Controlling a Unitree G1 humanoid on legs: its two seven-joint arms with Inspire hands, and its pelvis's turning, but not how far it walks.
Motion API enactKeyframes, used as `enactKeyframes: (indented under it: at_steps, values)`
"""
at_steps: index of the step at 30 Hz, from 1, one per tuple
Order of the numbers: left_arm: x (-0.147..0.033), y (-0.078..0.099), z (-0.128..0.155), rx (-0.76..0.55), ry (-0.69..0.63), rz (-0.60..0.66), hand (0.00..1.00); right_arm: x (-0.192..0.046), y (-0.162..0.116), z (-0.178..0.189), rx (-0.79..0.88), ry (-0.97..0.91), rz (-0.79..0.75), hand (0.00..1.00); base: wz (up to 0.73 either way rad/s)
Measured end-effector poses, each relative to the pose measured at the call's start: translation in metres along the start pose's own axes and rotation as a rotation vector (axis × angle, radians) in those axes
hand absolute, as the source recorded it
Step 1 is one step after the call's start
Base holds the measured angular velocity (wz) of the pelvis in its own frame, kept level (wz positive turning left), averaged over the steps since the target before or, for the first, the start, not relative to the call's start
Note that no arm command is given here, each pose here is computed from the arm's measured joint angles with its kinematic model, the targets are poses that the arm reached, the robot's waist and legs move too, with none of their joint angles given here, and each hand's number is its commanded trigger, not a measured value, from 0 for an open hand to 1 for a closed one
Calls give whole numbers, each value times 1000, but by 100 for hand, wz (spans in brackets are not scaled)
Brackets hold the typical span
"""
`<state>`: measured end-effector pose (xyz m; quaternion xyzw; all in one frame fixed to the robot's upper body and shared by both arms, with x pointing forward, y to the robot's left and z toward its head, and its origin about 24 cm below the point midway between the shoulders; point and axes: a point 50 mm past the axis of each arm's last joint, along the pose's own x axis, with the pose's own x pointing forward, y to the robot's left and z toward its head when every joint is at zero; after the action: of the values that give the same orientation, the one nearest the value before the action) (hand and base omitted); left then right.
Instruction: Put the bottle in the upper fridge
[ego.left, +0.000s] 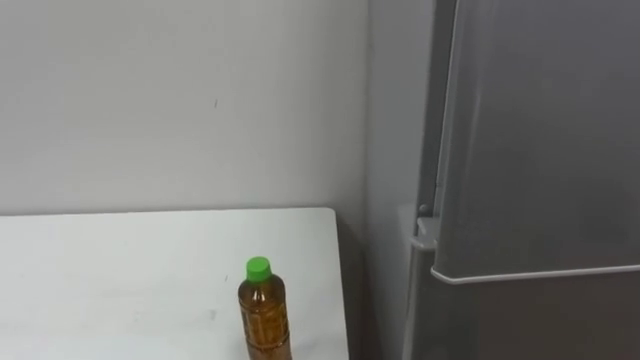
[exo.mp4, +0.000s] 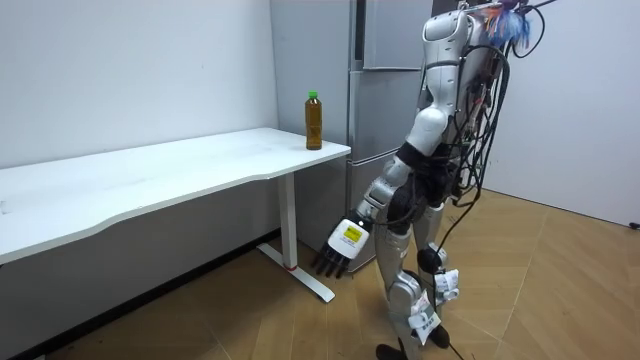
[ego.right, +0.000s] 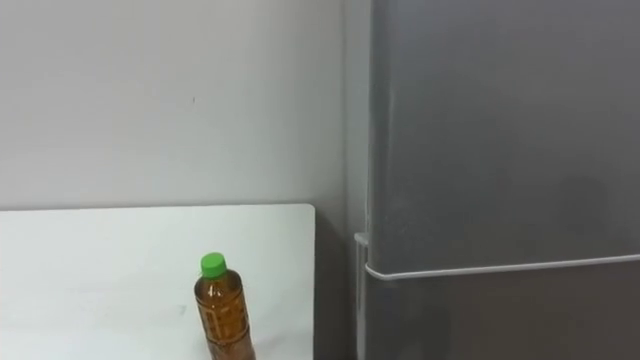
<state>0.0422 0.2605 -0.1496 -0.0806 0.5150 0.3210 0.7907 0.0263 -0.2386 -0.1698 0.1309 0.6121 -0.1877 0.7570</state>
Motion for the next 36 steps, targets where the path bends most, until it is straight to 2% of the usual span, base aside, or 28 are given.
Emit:
enactKeyframes:
  at_steps: [9,13,16,20,25,32,36]
  values:
    - [-1,-3,40,-127,-153,8,0,0,-2,3,-36,-7,8,0,-1]
    - [-11,-9,85,-179,-341,-8,0,0,-1,5,-53,-12,19,0,-2]
    - [-19,-9,108,-221,-438,-15,0,1,2,11,-62,-24,44,0,0]
    - [-27,-10,122,-241,-505,-22,0,0,1,10,-61,-19,50,0,1]
    - [-50,-14,155,-281,-667,-49,0,0,1,12,-53,-26,49,0,0]
    - [-69,-17,176,-296,-781,-84,0,0,2,12,-55,-28,55,0,1]
    - [-96,-19,198,-319,-924,-129,0,0,2,13,-56,-30,60,0,3]
